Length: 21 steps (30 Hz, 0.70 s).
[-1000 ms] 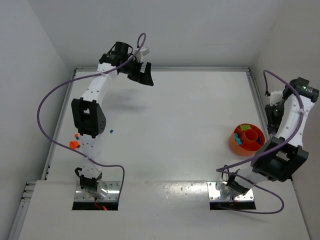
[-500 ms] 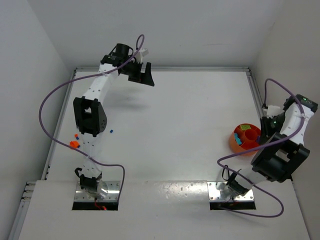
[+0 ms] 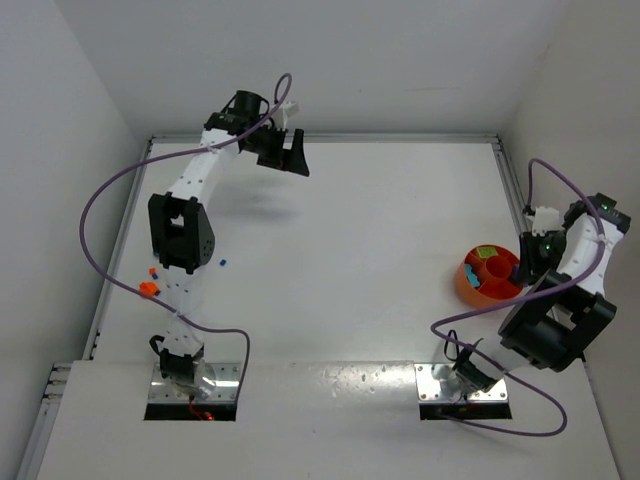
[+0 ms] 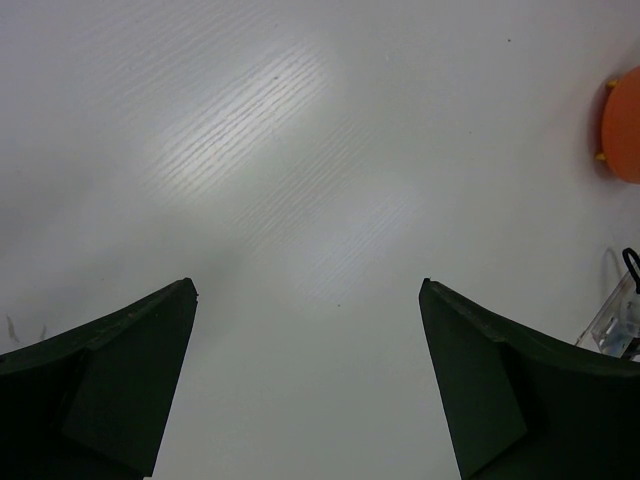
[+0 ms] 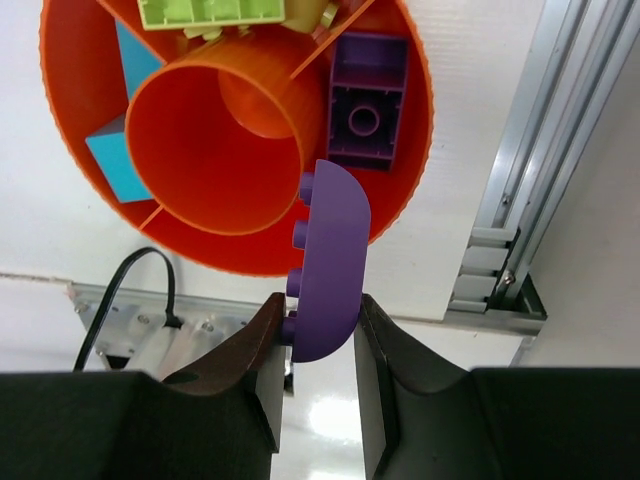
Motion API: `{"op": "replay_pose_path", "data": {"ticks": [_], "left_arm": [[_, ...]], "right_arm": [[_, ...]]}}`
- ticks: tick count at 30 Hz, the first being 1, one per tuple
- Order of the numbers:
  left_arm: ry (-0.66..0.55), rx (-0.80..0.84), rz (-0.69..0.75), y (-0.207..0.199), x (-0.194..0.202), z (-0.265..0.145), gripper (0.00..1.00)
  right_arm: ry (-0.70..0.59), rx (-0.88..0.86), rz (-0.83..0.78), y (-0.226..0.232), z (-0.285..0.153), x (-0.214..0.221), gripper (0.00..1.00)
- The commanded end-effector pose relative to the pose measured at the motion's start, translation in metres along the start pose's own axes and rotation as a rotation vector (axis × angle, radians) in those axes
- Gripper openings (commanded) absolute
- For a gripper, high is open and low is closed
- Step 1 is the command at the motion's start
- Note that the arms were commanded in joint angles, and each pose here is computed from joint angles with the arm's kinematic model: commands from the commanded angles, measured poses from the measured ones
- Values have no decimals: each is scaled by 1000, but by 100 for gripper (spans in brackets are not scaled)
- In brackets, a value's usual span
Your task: Sort the legos into containers by color
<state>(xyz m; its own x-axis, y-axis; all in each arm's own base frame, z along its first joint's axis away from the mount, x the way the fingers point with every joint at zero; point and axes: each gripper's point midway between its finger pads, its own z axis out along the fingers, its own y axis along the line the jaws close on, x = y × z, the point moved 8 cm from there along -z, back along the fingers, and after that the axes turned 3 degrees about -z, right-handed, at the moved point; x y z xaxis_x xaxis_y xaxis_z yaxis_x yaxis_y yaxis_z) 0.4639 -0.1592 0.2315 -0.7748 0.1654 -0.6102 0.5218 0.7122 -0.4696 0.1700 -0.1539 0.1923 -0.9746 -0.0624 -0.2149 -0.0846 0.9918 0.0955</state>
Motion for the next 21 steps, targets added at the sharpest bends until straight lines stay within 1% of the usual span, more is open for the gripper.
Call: {"op": "replay_pose_path", "data": {"ticks": [1, 13, 21], "left_arm": [[-47, 6, 52, -18, -11, -13, 100], [-50, 3, 63, -23, -12, -14, 100], [-39, 9, 63, -24, -10, -8, 100]], "right_arm": [[-69, 22, -16, -1, 2, -5, 1], [-115, 22, 14, -3, 19, -7, 2], [-145, 50, 13, -6, 17, -12, 2]]}}
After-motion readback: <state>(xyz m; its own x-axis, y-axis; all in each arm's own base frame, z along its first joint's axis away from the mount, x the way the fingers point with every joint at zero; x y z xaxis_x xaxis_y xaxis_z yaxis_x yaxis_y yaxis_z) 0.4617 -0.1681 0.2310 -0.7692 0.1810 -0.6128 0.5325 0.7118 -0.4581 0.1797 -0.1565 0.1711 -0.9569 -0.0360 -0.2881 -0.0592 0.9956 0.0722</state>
